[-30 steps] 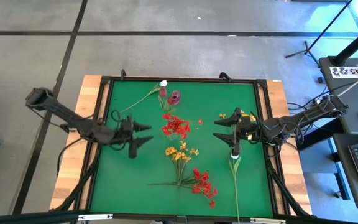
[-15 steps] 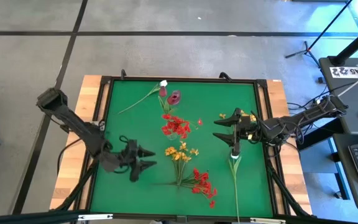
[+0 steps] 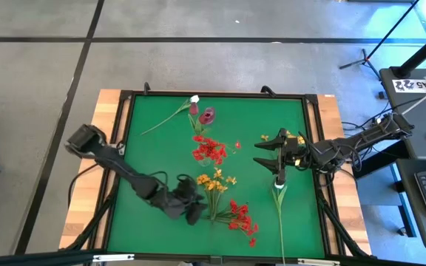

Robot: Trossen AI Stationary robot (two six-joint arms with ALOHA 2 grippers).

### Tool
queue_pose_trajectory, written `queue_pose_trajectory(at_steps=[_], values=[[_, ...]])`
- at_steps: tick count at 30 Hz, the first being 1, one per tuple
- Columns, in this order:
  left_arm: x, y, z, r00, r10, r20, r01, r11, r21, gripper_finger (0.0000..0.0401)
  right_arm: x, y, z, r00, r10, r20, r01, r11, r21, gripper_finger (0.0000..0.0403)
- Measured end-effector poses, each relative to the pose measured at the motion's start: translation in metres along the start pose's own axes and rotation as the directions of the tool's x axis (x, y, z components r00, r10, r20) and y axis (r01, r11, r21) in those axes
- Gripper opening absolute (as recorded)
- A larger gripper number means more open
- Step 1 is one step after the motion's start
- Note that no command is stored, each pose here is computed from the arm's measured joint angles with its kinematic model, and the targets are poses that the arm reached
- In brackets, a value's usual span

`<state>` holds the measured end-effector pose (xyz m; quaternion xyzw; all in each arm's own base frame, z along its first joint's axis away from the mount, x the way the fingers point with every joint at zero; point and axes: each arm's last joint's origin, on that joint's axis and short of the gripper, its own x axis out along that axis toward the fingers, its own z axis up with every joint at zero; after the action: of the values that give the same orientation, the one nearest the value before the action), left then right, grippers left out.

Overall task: Sort flowers into vase by color
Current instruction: Put the left yellow flowers into the pink transparent vase

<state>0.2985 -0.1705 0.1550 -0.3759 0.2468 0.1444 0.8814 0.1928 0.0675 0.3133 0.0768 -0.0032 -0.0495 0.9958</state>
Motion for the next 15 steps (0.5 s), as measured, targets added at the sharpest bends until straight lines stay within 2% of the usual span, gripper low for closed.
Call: queue_pose_trajectory(at_steps=[5,9,15], values=[[0.02,0.003,-0.008,0.998,0.022,-0.064,-0.023,1.0,-0.019,0.022,0.0,0.0,0.0,1.0,0.0,0.0,0.0,1.0,0.001,0.0232],[0.028,0.002,-0.006,0.997,0.027,-0.07,-0.029,0.999,-0.029,0.022,0.0,0.0,0.0,1.0,0.0,0.0,0.0,1.0,0.001,0.0232],[0.04,0.015,0.001,0.993,0.079,-0.088,-0.082,0.996,-0.036,0.022,0.0,0.0,0.0,1.0,0.0,-0.001,0.0,1.0,0.001,0.0232]])
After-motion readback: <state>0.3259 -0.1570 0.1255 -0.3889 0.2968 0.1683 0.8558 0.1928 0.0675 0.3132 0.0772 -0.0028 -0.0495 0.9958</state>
